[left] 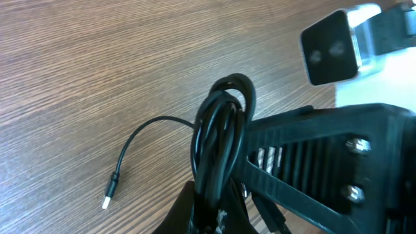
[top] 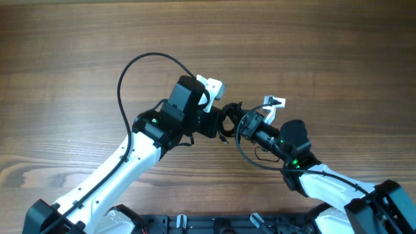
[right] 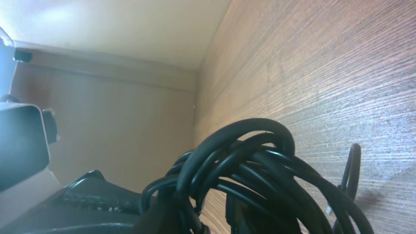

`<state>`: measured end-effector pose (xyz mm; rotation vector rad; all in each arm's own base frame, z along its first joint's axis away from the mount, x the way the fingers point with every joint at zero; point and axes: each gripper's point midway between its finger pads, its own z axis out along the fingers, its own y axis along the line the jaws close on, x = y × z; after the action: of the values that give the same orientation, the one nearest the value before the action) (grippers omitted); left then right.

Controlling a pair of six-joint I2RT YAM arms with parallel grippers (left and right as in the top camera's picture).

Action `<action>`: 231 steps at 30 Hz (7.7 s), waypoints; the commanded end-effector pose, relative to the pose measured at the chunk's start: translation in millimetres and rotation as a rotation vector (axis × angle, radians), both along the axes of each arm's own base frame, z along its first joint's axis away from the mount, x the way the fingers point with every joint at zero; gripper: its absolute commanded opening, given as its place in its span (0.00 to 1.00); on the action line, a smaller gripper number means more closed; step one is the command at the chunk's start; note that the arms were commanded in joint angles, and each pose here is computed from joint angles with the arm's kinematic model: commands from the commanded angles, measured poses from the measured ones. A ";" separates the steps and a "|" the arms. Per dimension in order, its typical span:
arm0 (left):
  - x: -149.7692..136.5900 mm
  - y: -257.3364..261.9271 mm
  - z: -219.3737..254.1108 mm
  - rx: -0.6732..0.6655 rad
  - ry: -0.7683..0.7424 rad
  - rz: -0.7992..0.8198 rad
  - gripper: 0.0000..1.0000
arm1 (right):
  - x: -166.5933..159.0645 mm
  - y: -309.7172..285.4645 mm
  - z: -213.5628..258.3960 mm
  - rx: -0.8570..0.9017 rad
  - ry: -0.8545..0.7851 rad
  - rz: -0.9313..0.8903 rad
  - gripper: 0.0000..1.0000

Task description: Untangle cables

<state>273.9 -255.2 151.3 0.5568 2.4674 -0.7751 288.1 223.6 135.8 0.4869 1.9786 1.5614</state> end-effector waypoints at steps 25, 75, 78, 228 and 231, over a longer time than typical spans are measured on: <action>29.9 27.5 45.5 -0.253 0.040 0.110 0.04 | -24.0 -40.9 68.1 0.103 -0.312 0.334 0.04; 42.7 9.7 48.1 -0.307 0.112 0.434 0.04 | 7.6 -97.7 -12.7 0.100 0.144 0.072 1.00; 37.6 -2.5 50.1 -0.316 0.105 0.399 0.04 | -8.0 -69.3 6.8 0.128 0.084 0.213 1.00; -34.5 -83.1 32.7 0.062 -0.417 -0.266 0.04 | -17.3 -55.3 57.3 0.153 -0.159 0.301 0.36; -38.4 -86.1 32.7 0.102 -0.465 -0.283 0.04 | -22.9 -45.8 54.5 0.157 -0.137 0.333 0.30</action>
<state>253.6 -317.3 168.4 0.8659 2.1529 -0.5157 273.2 163.5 193.7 0.1483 1.8741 1.8760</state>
